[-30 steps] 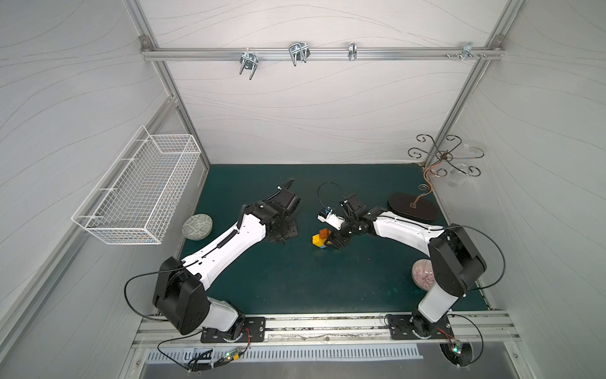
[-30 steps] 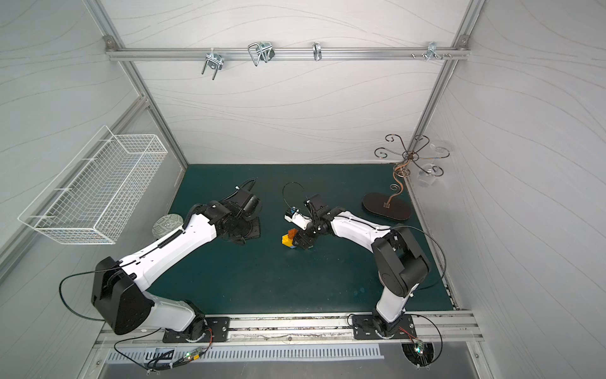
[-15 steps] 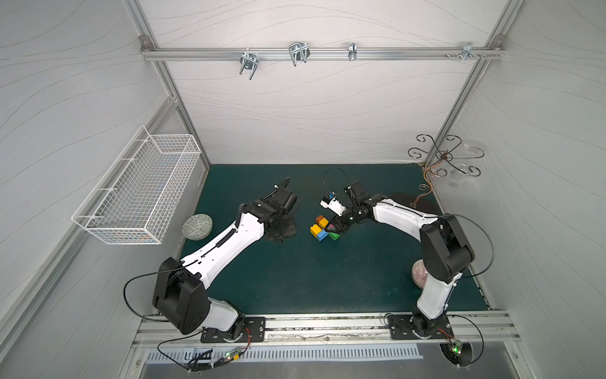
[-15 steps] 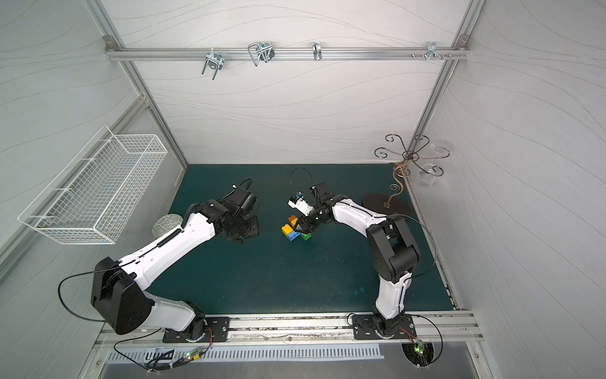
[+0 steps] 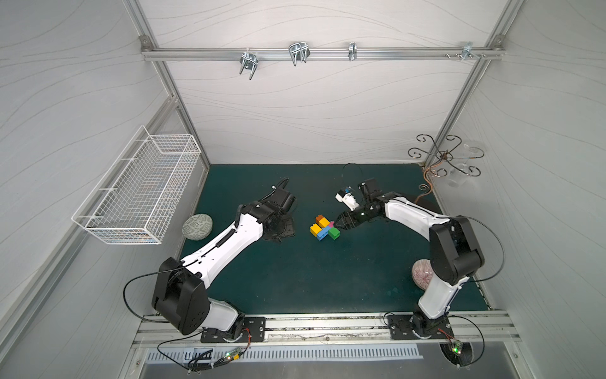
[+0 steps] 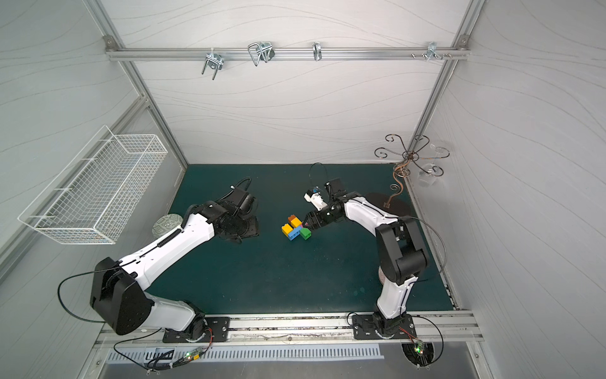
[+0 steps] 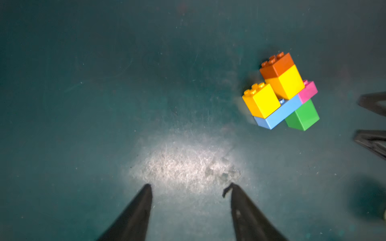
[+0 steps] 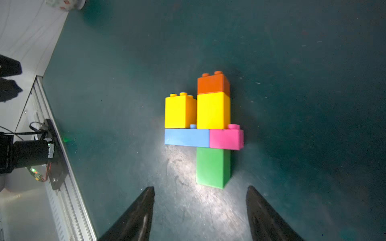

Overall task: Assemble the number 4 with lego
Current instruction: Adjust the lego brick at the center of the board, then reset both arms

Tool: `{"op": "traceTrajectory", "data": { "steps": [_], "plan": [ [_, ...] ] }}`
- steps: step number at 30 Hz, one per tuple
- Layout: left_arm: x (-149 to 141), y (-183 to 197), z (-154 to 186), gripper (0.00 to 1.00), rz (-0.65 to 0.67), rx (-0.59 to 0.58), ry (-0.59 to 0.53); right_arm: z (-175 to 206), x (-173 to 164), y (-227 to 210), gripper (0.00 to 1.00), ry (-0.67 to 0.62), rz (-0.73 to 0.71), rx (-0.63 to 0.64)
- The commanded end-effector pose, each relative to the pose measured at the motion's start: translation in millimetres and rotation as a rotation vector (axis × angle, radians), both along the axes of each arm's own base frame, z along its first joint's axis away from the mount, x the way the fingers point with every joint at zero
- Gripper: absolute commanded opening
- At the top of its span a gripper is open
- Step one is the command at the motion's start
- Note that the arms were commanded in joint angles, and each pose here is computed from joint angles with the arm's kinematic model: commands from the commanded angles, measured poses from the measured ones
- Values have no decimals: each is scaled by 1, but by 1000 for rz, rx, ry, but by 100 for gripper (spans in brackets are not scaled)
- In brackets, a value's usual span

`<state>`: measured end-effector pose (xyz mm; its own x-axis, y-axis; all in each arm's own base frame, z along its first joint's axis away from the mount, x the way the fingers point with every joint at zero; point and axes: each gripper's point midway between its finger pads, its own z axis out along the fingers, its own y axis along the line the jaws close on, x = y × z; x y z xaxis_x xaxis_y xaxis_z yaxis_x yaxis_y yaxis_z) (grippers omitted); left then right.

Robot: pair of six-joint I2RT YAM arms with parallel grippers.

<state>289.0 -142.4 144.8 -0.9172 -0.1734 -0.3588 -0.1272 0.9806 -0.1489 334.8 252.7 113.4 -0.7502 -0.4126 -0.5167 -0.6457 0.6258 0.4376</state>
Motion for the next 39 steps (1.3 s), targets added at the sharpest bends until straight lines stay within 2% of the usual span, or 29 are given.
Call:
{"op": "traceTrajectory", "data": {
  "steps": [1,4,8,15,19,21,29,36,39],
  "plan": [
    [18,15,20,76,0,26,-139,29,7,-29,75,-8,-152,37],
    [24,33,23,90,15,52,-217,36,12,-63,83,-21,-264,59],
    [32,67,24,97,56,123,-327,30,20,-101,99,-96,-397,19],
    [51,116,22,97,74,327,-539,-1,41,-150,99,-242,-572,-137],
    [61,139,13,97,102,310,-664,-7,55,-175,99,-388,-663,-201],
    [66,152,5,97,135,303,-715,-6,62,-188,99,-451,-719,-183],
    [87,169,-29,97,160,286,-764,-14,65,-207,99,-595,-767,-147],
    [102,171,-31,97,142,286,-781,-24,60,-203,99,-718,-730,-102],
    [103,173,-33,97,145,296,-801,-27,60,-200,99,-732,-725,-111]
  ]
}}
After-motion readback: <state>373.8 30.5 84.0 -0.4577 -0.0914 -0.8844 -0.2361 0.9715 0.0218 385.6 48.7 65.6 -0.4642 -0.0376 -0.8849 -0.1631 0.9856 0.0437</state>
